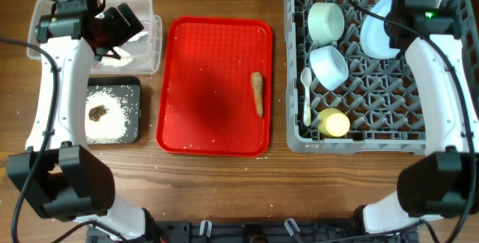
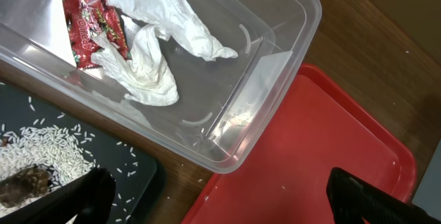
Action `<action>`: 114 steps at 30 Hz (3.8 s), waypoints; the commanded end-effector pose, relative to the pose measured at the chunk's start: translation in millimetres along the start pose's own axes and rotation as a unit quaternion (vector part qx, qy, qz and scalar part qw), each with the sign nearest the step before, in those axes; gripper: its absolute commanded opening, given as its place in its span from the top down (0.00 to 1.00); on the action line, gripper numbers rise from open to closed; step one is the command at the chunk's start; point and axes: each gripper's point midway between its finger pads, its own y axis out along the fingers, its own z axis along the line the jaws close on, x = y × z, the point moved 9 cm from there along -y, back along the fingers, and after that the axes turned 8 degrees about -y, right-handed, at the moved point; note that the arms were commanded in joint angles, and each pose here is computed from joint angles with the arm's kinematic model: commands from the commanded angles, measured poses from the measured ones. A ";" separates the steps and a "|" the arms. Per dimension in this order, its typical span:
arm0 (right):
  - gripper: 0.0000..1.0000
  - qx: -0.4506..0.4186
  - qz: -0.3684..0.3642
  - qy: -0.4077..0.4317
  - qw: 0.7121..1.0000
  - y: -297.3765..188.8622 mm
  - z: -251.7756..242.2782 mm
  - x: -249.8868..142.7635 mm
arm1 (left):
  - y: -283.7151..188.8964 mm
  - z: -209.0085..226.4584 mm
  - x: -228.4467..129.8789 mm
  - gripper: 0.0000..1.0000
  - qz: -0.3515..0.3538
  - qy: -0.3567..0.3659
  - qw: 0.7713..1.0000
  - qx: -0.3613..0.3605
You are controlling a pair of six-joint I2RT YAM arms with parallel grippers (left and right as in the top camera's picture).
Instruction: Sort waste into correct bins and load items into the dishwasher rack
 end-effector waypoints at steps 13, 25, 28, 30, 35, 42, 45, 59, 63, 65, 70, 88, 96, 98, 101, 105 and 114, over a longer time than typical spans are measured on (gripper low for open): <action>0.96 0.094 -0.022 -0.207 0.973 47.6 52.8 6.2 | -2.7 0.5 3.1 0.00 -0.008 -0.002 1.000 0.001; 0.19 0.163 -0.041 -0.148 0.975 43.0 62.7 10.0 | -2.7 0.5 3.1 0.00 -0.008 -0.002 1.000 0.001; 0.06 0.171 -0.065 -0.098 0.978 22.2 44.3 19.6 | -2.7 0.5 3.1 0.00 -0.008 -0.002 1.000 0.001; 0.02 0.196 -0.096 -0.070 0.973 -4.2 25.0 24.3 | -2.7 0.5 3.1 0.00 -0.008 -0.002 1.000 0.001; 0.00 0.351 -0.172 -0.040 0.920 -83.7 -11.5 15.2 | -2.7 0.5 3.1 0.00 -0.008 -0.002 1.000 0.001; 0.00 0.593 -0.078 0.040 0.801 -126.0 44.8 5.1 | -2.7 0.5 3.1 0.00 -0.008 -0.002 1.000 0.001; 0.00 0.539 -0.008 0.008 0.842 -154.2 103.4 -15.3 | -2.7 0.5 3.1 0.00 -0.008 -0.002 1.000 0.001; 0.00 0.482 0.059 -0.014 0.874 -182.5 177.5 -50.4 | -2.7 0.5 3.1 0.00 -0.008 -0.002 1.000 0.001; 0.00 0.465 0.048 0.020 0.884 -165.9 131.2 -37.7 | -2.9 -1.9 1.2 0.00 0.003 -0.002 1.000 -0.014; 0.00 0.450 0.029 0.050 0.891 -155.2 86.2 -31.2 | -2.9 -1.1 -10.4 0.00 0.047 -0.003 0.999 -0.020; 0.00 0.385 0.001 0.142 0.912 -121.5 -10.5 -30.1 | 3.5 -59.5 -80.8 0.06 0.136 0.115 0.983 -0.053; 0.00 0.328 0.045 0.173 0.928 -83.5 -51.5 -46.1 | 123.5 -152.0 -285.3 0.51 0.142 0.339 0.930 0.020; 0.00 0.328 0.048 0.172 0.928 -83.5 -51.3 -47.1 | 104.9 -162.8 -265.2 0.96 0.117 0.334 0.935 0.007; 0.00 0.328 0.048 0.172 0.928 -83.6 -51.3 -47.2 | 60.4 -167.6 -229.3 0.96 0.106 0.314 0.943 0.004; 0.00 0.343 0.047 0.173 0.922 -85.2 -49.4 -46.3 | -29.2 -140.6 -149.2 0.96 0.069 0.207 0.976 0.005; 0.00 0.375 0.046 0.173 0.910 -88.8 -45.4 -44.7 | -87.1 -32.4 -54.9 0.96 -0.007 -0.036 0.992 0.124; 0.00 0.486 0.009 0.038 0.873 -145.0 52.8 -29.2 | 8.0 138.2 -31.1 0.96 -0.025 -0.357 0.891 0.280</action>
